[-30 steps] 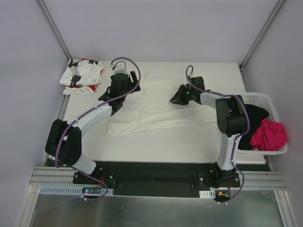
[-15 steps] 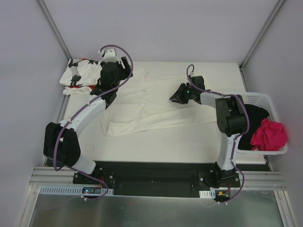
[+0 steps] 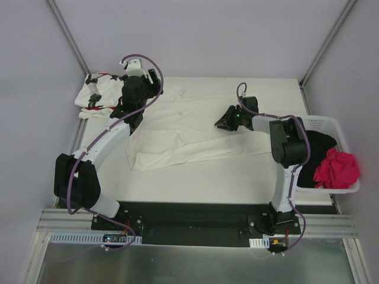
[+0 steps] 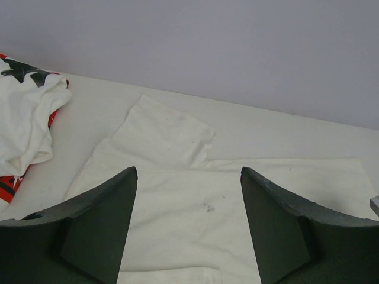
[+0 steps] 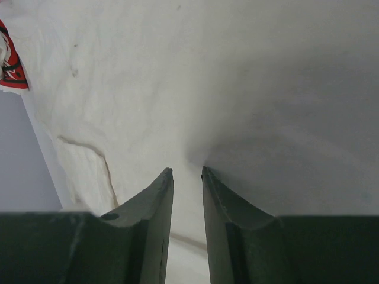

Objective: Fold and stack the t-shirts
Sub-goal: Fold the flattened tshirt in 1/3 of the way

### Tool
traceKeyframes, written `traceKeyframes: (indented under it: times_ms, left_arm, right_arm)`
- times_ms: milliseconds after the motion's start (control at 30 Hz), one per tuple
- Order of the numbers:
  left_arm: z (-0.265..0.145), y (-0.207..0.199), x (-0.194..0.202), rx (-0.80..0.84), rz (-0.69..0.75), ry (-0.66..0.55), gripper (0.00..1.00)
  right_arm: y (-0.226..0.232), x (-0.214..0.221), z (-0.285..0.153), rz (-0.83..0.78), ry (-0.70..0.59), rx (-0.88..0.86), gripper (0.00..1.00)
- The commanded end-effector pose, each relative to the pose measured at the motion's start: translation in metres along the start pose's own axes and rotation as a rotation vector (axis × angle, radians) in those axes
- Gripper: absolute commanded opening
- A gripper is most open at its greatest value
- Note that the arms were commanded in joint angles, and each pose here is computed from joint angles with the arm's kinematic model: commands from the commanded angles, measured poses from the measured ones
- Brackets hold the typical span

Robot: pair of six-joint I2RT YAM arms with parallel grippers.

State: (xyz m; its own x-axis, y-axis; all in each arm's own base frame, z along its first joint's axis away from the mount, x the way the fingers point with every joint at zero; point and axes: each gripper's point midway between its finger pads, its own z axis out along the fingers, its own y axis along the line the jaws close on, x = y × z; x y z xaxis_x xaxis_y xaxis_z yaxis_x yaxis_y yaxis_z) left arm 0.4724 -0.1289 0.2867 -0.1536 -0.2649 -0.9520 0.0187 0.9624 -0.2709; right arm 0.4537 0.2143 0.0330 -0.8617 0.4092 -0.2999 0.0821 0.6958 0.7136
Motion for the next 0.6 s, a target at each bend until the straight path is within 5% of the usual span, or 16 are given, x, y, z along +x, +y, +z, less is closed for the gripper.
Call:
traceKeyframes:
  times_ms: [0, 567]
  left_arm:
    - [-0.005, -0.011, -0.043, 0.046, -0.024, -0.103, 0.70]
    - [-0.004, 0.003, -0.055, 0.018, -0.001, -0.125, 0.70]
  right_arm:
    - [0.004, -0.008, 0.000, 0.010, -0.022, -0.034, 0.29]
    - [-0.028, 0.019, -0.031, 0.073, -0.031, 0.041, 0.30]
